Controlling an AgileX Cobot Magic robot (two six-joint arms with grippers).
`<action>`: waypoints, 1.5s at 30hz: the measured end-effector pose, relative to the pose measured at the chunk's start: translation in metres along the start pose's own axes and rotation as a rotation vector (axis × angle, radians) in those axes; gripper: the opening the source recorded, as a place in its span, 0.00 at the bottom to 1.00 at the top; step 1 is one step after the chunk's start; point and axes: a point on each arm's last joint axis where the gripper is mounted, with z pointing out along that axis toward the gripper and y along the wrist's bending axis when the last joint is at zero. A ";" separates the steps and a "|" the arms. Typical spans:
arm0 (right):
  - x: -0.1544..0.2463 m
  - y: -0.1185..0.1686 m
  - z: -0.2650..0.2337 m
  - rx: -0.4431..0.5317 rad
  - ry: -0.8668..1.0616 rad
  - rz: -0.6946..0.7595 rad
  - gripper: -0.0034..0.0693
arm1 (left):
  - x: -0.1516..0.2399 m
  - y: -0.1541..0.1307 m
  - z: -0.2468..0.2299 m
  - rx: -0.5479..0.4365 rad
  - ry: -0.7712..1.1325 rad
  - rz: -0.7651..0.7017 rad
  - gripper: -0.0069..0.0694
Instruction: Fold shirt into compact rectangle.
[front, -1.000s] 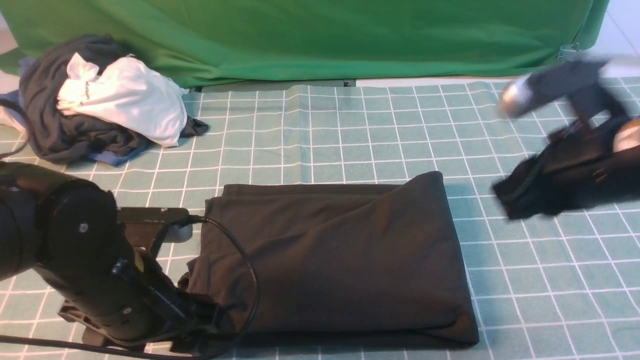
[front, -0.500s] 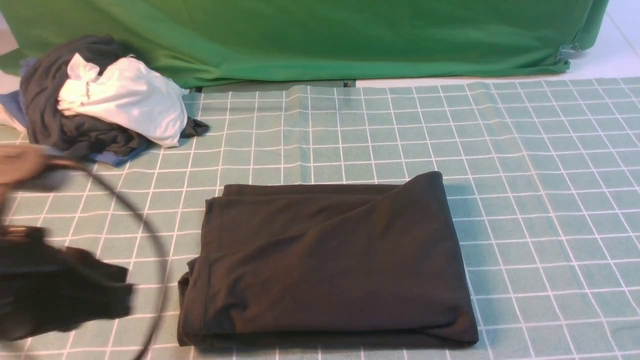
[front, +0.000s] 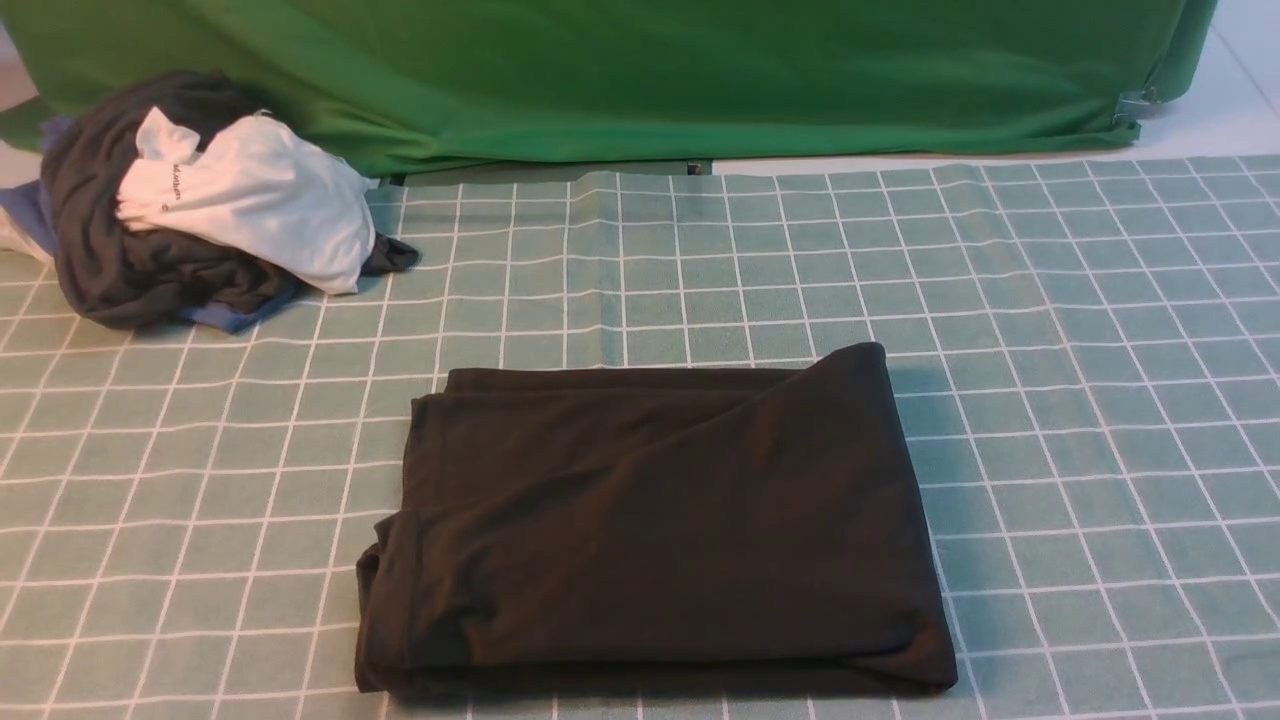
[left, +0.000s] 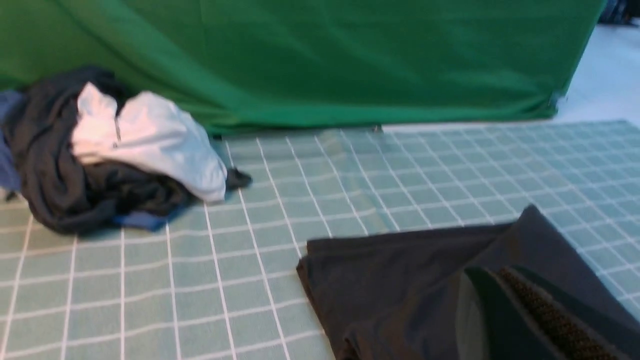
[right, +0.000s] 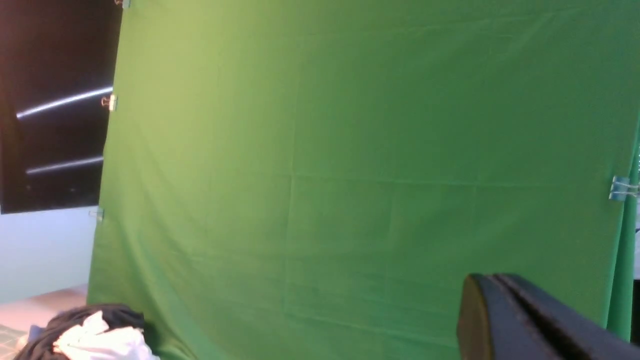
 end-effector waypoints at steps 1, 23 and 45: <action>0.000 0.000 0.000 0.000 -0.001 0.000 0.04 | 0.002 0.000 0.002 0.002 -0.007 0.001 0.11; 0.000 0.000 0.000 0.001 -0.003 0.001 0.13 | 0.020 -0.002 0.020 0.031 0.015 -0.018 0.11; 0.000 0.000 0.000 0.001 -0.005 0.001 0.22 | 0.017 -0.004 0.029 -0.004 -0.151 0.176 0.11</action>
